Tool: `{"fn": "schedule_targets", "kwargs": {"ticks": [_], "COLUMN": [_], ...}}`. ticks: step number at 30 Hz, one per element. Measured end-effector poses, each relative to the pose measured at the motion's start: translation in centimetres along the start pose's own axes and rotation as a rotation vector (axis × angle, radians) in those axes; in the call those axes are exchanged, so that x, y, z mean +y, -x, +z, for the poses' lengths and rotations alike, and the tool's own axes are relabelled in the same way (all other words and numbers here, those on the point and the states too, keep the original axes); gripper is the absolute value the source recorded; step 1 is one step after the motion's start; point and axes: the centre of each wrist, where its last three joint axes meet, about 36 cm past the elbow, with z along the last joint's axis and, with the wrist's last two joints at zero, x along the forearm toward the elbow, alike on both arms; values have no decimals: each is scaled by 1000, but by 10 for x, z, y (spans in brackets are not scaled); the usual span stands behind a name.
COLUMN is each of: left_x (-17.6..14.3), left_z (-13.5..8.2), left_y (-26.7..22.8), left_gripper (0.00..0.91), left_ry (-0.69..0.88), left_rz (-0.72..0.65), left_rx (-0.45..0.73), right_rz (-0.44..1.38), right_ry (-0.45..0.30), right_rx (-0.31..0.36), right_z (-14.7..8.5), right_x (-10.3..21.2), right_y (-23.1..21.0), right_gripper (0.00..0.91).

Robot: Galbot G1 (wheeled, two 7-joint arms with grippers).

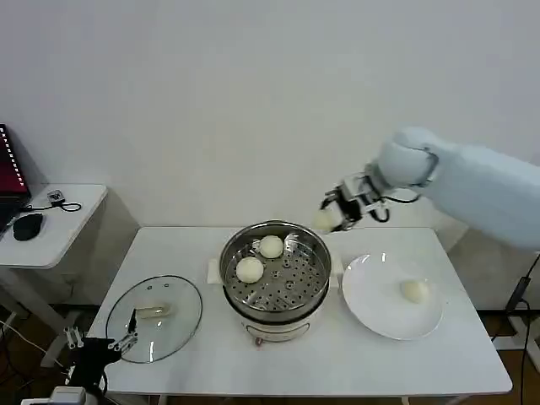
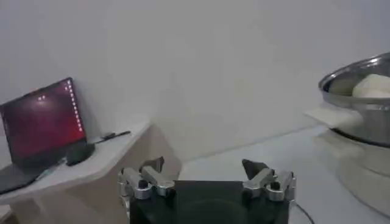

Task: Take steamed baozi put them in steamer then cover it.

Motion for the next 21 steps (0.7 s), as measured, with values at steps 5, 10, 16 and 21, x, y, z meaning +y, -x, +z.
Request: {"fn": "schedule_targets", "kwargs": {"ticks": [5, 10, 16, 21], "left_x": [3, 6, 11, 15], "left_z": [-3, -3, -3, -3], "left_y": [0, -1, -3, -3], "left_gripper": [907, 907, 907, 907], "left_ry": [1, 5, 6, 6], "left_rz": [-8, -17, -29, -41], "left_rx": [-6, -4, -1, 0], "right_rz": [-51, -113, -172, -203], "right_ry": [-119, -245, -369, -454], "right_rx": [-39, -77, -122, -130], "right_z": [-42, -78, -109, -123], "right_x": [-11, -13, -9, -5], "right_y": [20, 45, 73, 91], "right_gripper": [645, 645, 645, 645]}}
